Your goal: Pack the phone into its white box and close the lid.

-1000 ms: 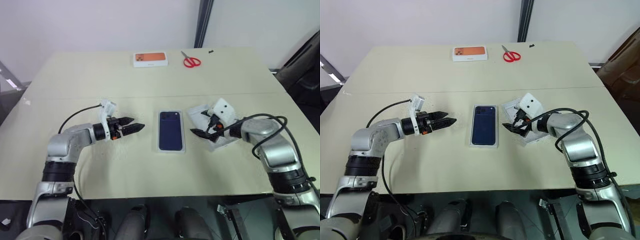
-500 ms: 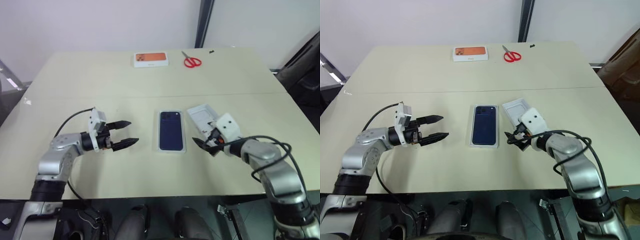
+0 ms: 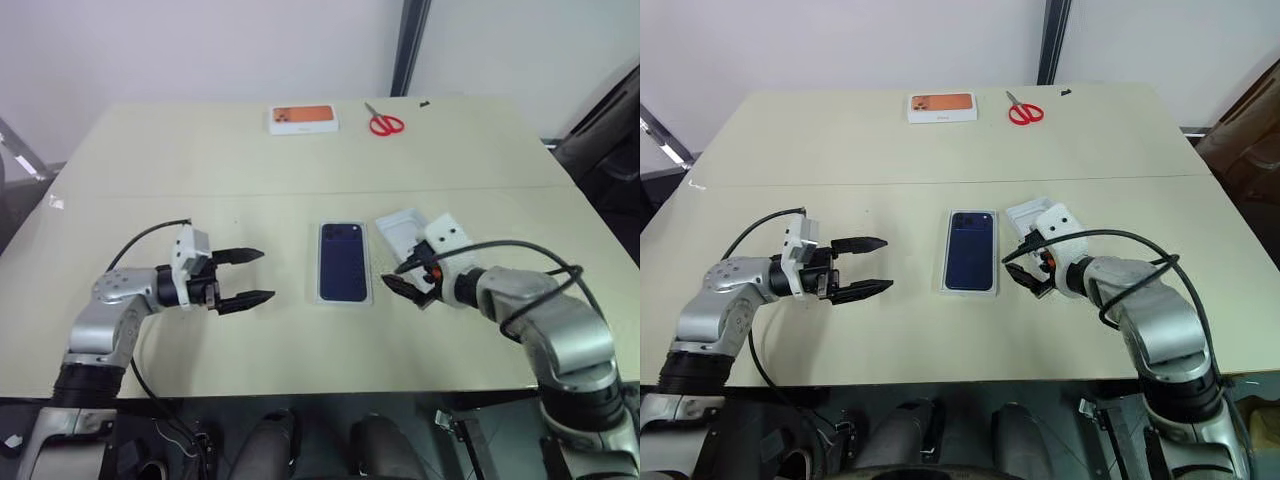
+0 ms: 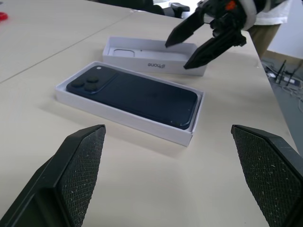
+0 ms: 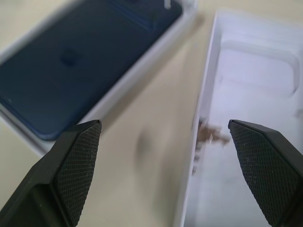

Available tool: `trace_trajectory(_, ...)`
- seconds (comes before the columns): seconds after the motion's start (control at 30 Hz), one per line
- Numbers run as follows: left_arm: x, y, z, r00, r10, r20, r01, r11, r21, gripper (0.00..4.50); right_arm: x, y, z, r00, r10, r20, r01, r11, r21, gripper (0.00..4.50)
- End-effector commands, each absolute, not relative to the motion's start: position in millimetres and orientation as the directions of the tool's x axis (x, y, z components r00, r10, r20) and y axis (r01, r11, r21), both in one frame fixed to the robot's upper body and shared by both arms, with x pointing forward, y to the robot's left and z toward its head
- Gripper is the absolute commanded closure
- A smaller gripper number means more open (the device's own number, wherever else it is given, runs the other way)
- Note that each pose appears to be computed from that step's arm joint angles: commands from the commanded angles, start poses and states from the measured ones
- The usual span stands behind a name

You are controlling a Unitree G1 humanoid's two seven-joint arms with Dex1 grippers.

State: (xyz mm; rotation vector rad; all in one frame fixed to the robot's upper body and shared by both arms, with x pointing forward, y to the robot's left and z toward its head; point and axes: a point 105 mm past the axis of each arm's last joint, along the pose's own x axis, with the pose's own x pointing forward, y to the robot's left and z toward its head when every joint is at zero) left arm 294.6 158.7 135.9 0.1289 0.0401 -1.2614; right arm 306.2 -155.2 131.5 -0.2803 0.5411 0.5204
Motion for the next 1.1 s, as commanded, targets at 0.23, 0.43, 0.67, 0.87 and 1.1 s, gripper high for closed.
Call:
trace_trajectory(0.23, 292.3, 145.2, 139.2, 0.293, -0.953, -0.077, 0.951, 0.283, 0.122, 0.04, 317.0, -150.9, 133.3, 0.654, 0.364, -0.663, -0.549, 0.831, -0.085, 0.00)
trace_trajectory(0.43, 290.6, 141.4, 137.4, 0.310, -0.949, -0.063, 0.947, 0.302, 0.114, 0.04, 322.4, -150.6, 129.5, 0.634, 0.347, -0.691, -0.558, 0.824, -0.098, 0.00)
trace_trajectory(0.67, 287.6, 137.0, 135.4, 0.327, -0.944, -0.050, 0.942, 0.321, 0.101, 0.04, 334.1, -149.3, 132.5, 0.646, 0.339, -0.684, -0.552, 0.826, -0.112, 0.00)
trace_trajectory(0.87, 287.9, 135.6, 134.9, 0.338, -0.940, -0.051, 0.938, 0.332, 0.095, 0.00, 340.5, -152.4, 127.0, 0.650, 0.319, -0.690, -0.548, 0.826, -0.135, 0.52)
trace_trajectory(1.1, 288.9, 133.2, 134.9, 0.347, -0.937, -0.044, 0.935, 0.343, 0.088, 0.00, 345.0, -158.5, 123.6, 0.668, 0.277, -0.691, -0.526, 0.832, -0.175, 3.86)
